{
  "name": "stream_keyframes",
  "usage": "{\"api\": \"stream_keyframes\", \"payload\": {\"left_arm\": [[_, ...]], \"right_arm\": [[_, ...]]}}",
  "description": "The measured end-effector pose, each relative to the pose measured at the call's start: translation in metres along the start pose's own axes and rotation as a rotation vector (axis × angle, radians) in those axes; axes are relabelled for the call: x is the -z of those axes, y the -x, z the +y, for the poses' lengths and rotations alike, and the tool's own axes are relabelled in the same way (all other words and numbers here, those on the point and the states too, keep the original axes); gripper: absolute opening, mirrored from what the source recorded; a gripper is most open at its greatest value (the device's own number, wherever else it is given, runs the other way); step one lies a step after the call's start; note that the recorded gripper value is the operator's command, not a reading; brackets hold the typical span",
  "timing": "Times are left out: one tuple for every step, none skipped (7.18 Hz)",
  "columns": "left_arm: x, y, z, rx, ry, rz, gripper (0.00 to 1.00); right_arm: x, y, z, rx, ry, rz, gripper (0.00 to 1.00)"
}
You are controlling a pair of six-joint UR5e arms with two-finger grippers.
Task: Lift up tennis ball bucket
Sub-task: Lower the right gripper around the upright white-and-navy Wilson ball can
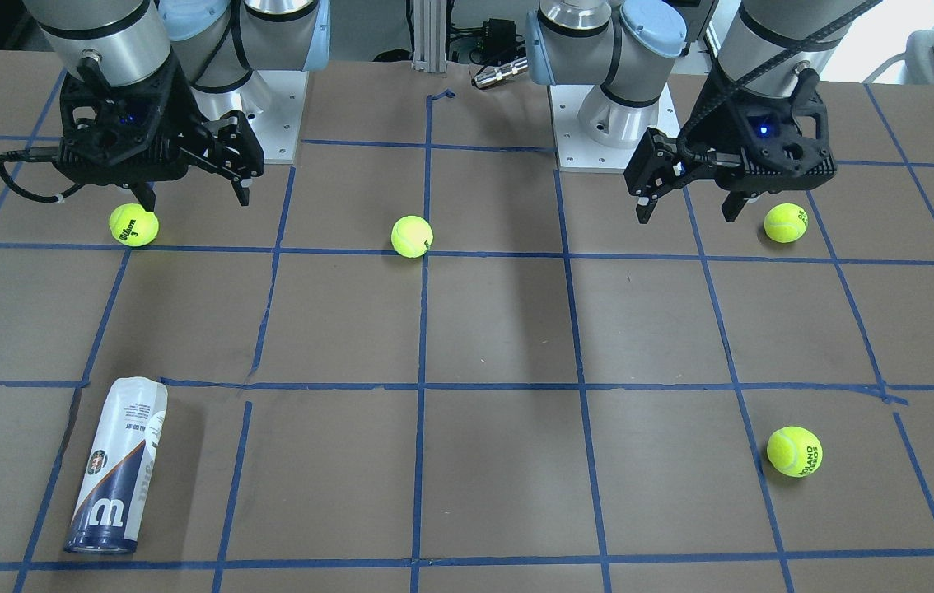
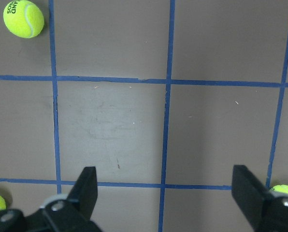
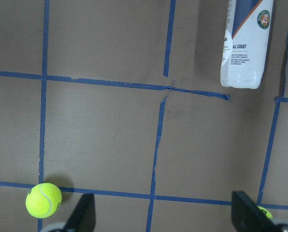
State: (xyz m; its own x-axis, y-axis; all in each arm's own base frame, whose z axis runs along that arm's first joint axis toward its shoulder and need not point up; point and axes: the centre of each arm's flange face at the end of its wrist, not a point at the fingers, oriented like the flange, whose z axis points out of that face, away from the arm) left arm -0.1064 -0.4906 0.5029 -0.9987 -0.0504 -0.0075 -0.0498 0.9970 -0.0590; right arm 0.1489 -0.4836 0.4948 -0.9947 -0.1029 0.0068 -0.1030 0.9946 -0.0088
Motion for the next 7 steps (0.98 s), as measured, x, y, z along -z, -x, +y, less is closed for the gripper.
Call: {"api": "stream_keyframes", "payload": {"left_arm": [[0.0, 0.0, 0.0, 0.0, 0.0, -0.001, 1.0], [0.0, 0.0, 0.0, 0.0, 0.0, -0.003, 1.0], [0.0, 0.001, 0.0, 0.0, 0.001, -0.006, 1.0], [-0.001, 0.001, 0.0, 0.0, 0.002, -0.007, 1.0], [-0.001, 0.001, 0.0, 0.0, 0.003, -0.008, 1.0], [-0.001, 0.001, 0.001, 0.0, 0.004, -0.008, 1.0], [-0.002, 0.001, 0.001, 0.0, 0.004, -0.008, 1.0]], "right_arm": [[0.0, 0.0, -0.001, -0.001, 0.0, 0.0, 1.0], [-0.001, 0.0, -0.001, -0.001, 0.0, 0.0, 1.0], [-0.001, 0.0, -0.001, -0.001, 0.0, 0.0, 1.0], [-0.001, 0.0, 0.0, 0.002, 0.003, 0.0, 1.0], [-0.001, -0.003, -0.001, 0.003, 0.008, 0.007, 1.0], [0.0, -0.012, -0.002, -0.007, 0.015, 0.02, 1.0], [-0.001, -0.023, -0.005, -0.029, 0.024, 0.028, 1.0]]}}
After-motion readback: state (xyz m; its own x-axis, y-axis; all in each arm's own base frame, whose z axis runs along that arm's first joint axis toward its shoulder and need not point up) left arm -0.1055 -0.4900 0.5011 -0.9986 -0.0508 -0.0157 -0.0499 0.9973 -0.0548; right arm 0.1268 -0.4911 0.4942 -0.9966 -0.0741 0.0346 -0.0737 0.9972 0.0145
